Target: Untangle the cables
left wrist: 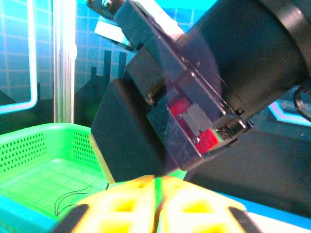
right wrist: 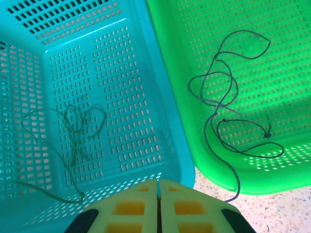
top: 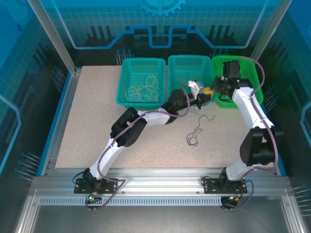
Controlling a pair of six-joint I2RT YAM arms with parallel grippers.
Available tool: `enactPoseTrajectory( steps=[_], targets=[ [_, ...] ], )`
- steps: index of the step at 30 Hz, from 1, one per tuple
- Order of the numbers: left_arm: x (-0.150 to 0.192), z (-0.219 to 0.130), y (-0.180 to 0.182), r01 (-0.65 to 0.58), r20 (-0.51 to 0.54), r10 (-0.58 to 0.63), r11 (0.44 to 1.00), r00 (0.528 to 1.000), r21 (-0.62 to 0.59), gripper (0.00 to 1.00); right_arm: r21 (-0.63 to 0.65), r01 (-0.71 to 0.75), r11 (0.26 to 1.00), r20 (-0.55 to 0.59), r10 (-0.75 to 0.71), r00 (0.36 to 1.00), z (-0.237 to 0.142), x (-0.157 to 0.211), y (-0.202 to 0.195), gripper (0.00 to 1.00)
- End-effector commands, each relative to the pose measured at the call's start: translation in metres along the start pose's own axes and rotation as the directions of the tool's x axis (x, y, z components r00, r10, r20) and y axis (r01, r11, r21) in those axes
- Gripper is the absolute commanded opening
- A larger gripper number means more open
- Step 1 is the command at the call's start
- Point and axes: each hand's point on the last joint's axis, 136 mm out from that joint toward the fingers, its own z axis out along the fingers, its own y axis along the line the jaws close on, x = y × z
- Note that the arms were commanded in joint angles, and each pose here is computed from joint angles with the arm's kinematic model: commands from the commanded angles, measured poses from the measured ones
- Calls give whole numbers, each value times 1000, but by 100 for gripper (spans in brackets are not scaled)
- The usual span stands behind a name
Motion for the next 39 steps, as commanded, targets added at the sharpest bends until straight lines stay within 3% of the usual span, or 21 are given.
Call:
enactPoseTrajectory(
  steps=[1,5,8,13,20,25,29,32,34,36,37,39],
  targets=[
    [-26,1,-13,-17,65,16,1000,998,24,0,-14,11,1000,-6,-11,1000,-6,7,6,10],
    [-39,-9,-13,-9,83,8,1000,996,5,0,60,36,998,17,-37,999,-1,6,-11,17],
    [-58,-16,-4,38,96,-35,999,995,-26,0,111,107,988,-2,-108,994,11,16,-29,11],
    [-80,-26,39,79,56,-68,971,996,-225,0,-25,300,953,-26,-301,953,9,44,-10,3],
    [-77,-35,78,95,-17,-108,930,994,-356,0,-248,405,880,34,-409,912,-23,65,22,0],
    [-46,-39,96,90,-119,-158,890,980,-447,0,-335,346,876,164,-308,937,-57,39,38,0],
    [-36,-44,100,99,-142,-187,875,972,-473,0,-397,112,911,205,-32,978,-73,-8,20,0],
    [-45,-45,93,120,-128,-197,885,972,-450,0,-499,-24,866,216,152,964,-81,-45,9,0],
    [-53,-42,83,135,-129,-200,909,971,-395,16,-546,-67,835,209,214,954,-84,-64,7,0],
    [-65,-39,66,149,-121,-193,941,974,-303,47,-548,-104,830,215,259,942,-81,-84,2,0],
    [-70,-39,59,152,-117,-190,950,975,-271,57,-531,-135,837,220,290,931,-78,-93,-5,0],
    [-81,-41,46,165,-104,-190,963,976,-211,70,-513,-246,823,206,396,895,-64,-111,-28,0]
  ],
)
